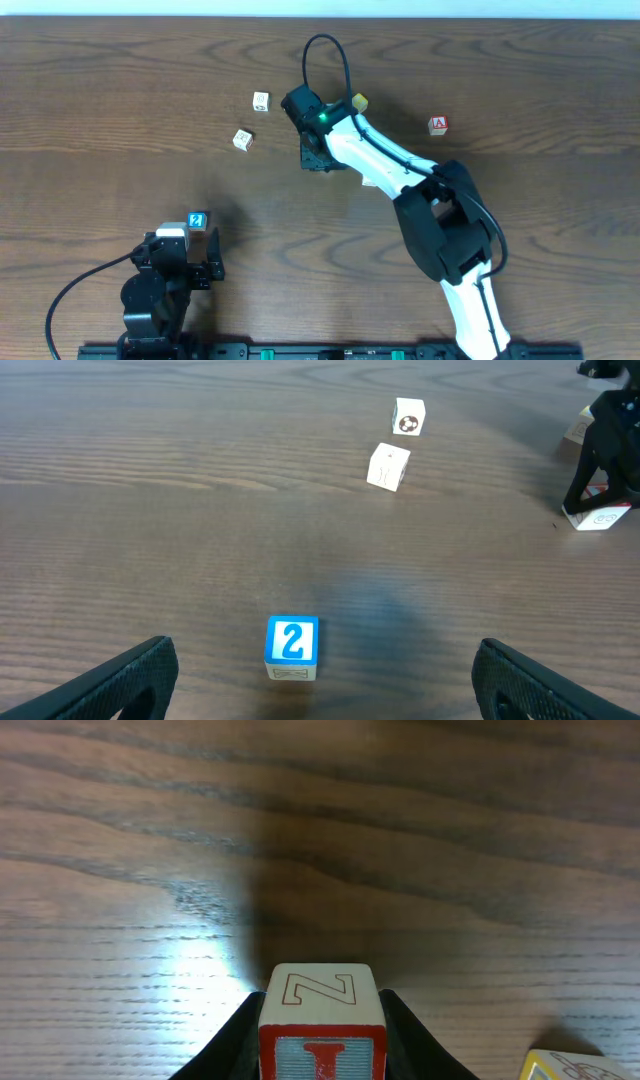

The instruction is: Spell out Ai2

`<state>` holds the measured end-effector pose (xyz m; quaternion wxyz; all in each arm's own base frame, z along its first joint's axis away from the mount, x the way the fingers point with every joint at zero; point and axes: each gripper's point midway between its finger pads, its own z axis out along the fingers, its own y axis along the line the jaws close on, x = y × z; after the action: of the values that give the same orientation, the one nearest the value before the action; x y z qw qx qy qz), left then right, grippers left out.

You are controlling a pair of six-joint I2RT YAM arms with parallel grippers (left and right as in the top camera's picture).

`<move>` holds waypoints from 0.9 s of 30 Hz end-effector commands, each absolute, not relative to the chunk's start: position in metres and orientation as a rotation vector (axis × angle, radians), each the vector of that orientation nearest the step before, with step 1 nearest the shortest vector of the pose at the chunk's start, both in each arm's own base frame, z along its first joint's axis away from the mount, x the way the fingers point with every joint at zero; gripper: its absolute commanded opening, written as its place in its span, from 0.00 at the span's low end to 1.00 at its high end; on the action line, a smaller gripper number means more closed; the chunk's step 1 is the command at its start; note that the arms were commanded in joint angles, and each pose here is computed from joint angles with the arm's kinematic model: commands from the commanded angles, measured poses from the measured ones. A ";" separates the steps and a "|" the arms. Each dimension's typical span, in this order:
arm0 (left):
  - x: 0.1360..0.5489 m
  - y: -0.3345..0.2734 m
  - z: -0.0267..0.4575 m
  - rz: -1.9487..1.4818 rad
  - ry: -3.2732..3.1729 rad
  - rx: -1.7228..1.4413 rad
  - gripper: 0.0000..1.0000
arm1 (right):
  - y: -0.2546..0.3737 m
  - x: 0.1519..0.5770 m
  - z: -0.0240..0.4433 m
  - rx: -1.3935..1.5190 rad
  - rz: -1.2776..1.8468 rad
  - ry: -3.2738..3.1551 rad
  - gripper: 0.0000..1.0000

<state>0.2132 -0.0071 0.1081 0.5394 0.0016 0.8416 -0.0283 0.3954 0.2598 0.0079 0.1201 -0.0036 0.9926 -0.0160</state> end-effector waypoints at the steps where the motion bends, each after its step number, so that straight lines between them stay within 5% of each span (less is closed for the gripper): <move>1: 0.213 -0.007 0.102 -0.070 2.010 -0.002 0.95 | 0.255 0.402 0.006 0.031 -0.063 2.891 0.21; 12: 0.213 -0.007 0.102 -0.070 2.010 -0.002 0.95 | 0.252 0.403 0.004 0.038 -0.072 2.898 0.42; 16: 0.213 -0.007 0.102 -0.070 2.010 -0.002 0.95 | 0.252 0.403 0.004 0.038 -0.073 2.898 0.42; 27: 0.213 -0.007 0.102 -0.070 2.010 -0.002 0.95 | 0.244 0.415 0.039 0.048 -0.017 2.868 0.95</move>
<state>0.2132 -0.0072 0.1081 0.5394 0.0017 0.8416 -0.0285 0.3997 0.2411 0.0092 0.1069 0.0131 0.9938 -0.0262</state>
